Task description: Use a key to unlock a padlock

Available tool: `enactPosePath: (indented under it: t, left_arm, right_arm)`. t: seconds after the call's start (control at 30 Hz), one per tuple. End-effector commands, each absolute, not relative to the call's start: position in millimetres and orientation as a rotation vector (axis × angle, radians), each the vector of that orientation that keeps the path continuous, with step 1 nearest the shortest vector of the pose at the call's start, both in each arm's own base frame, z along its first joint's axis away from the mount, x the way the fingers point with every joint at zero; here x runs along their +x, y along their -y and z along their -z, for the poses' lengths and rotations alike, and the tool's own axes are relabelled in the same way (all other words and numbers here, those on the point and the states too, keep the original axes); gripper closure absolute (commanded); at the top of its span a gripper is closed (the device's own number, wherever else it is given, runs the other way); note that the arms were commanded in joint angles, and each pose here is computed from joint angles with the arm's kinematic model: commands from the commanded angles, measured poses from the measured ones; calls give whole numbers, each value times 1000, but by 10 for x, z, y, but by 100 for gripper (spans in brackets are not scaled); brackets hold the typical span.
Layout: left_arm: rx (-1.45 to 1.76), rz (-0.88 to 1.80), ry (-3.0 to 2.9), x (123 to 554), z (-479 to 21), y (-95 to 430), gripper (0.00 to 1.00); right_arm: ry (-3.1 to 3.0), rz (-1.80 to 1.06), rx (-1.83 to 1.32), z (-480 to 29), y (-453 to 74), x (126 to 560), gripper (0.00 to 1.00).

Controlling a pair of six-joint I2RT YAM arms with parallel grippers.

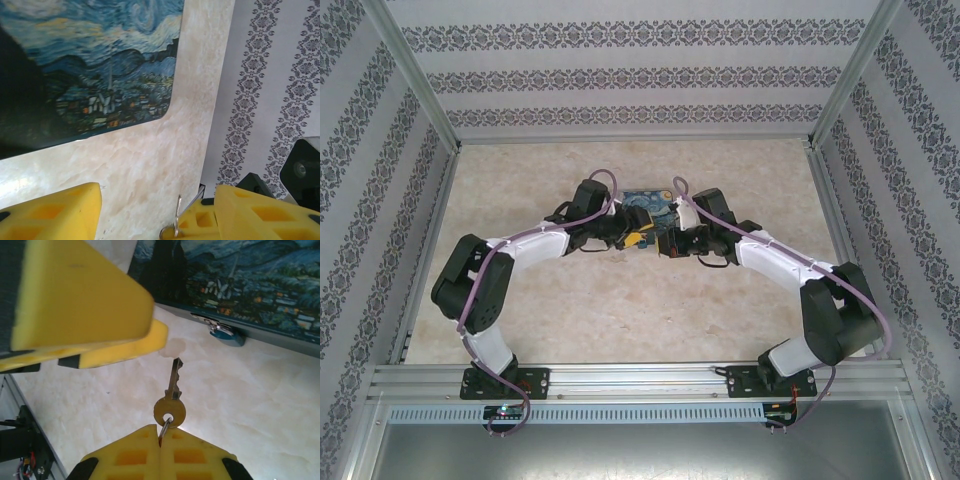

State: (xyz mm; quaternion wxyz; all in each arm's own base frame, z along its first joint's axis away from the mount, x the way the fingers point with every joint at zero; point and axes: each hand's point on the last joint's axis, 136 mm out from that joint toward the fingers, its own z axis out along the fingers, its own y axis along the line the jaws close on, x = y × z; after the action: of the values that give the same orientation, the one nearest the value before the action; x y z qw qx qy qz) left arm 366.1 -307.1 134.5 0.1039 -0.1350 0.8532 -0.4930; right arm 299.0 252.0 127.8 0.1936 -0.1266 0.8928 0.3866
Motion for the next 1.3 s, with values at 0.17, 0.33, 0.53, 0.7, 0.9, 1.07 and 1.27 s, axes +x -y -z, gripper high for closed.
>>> enactPosePath:
  t: [0.17, 0.33, 0.53, 0.7, 0.9, 1.07, 1.27]
  left_arm:
    - [-327, 1510, -2462, 3736, -1497, 3316, 44]
    - [-323, 1513, -2468, 3728, -1468, 3346, 51]
    - [-327, 1507, -2474, 3728, -1420, 3346, 61]
    - [-319, 1494, -2480, 3728, -1396, 3342, 70]
    - [-316, 1483, -2487, 3727, -1376, 3335, 83]
    - [-312, 1484, -2486, 3726, -1380, 3337, 89]
    - [-290, 1482, -2482, 3722, -1392, 3344, 100]
  right_arm:
    - [-2446, -1180, -364, -1416, -2562, 2948, 100]
    - [-2443, -1185, -357, -1426, -2560, 2950, 100]
    - [-2442, -1187, -347, -1424, -2545, 2954, 100]
    - [-2442, -1189, -341, -1425, -2537, 2959, 100]
    - [-2445, -1188, -341, -1420, -2536, 2956, 100]
    - [-2444, -1183, -334, -1419, -2532, 2967, 100]
    - [-2439, -1171, -312, -1449, -2505, 2998, 88]
